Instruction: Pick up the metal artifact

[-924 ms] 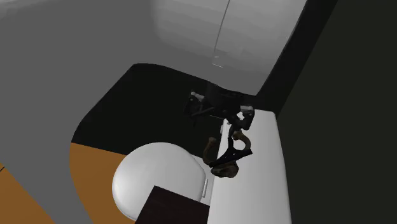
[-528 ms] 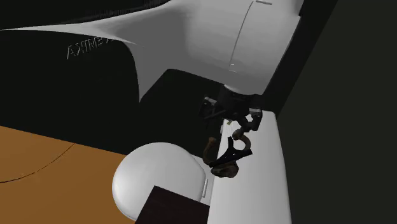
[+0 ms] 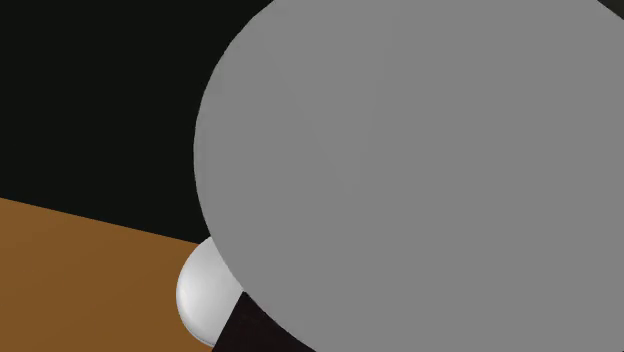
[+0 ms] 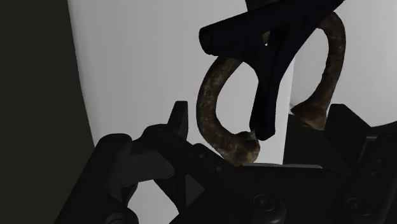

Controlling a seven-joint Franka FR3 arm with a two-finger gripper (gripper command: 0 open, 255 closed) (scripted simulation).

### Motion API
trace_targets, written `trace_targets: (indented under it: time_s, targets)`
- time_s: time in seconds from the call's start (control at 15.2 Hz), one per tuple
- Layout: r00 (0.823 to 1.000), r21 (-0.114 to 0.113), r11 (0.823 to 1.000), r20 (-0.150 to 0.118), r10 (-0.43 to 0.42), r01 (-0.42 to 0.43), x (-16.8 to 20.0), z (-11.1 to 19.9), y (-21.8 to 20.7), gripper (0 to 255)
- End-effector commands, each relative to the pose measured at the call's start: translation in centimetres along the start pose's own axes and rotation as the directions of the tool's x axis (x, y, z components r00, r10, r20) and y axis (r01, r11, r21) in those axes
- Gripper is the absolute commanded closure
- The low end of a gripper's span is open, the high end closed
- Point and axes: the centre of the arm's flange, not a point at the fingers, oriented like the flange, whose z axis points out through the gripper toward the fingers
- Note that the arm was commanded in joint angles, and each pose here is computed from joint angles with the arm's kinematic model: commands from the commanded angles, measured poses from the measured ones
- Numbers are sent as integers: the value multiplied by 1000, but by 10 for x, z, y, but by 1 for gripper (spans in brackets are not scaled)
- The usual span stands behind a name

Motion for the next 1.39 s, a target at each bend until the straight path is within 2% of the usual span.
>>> trace_targets:
  time_s: [0.0, 0.13, 0.59, 0.73, 0.79, 1.32]
  targets:
    - [1000, -22, 1000, 23, 8, -8, 17, 15, 16, 0]
    - [999, -36, 999, 39, 14, -13, 28, 25, 26, 0]
    - [999, -36, 999, 39, 14, -13, 32, 65, 27, 0]
    - [999, -36, 999, 39, 14, -13, 32, 65, 27, 0]
    - [999, -36, 999, 39, 14, -13, 31, 65, 26, 255]
    - [999, -36, 999, 39, 14, -13, 31, 65, 27, 255]
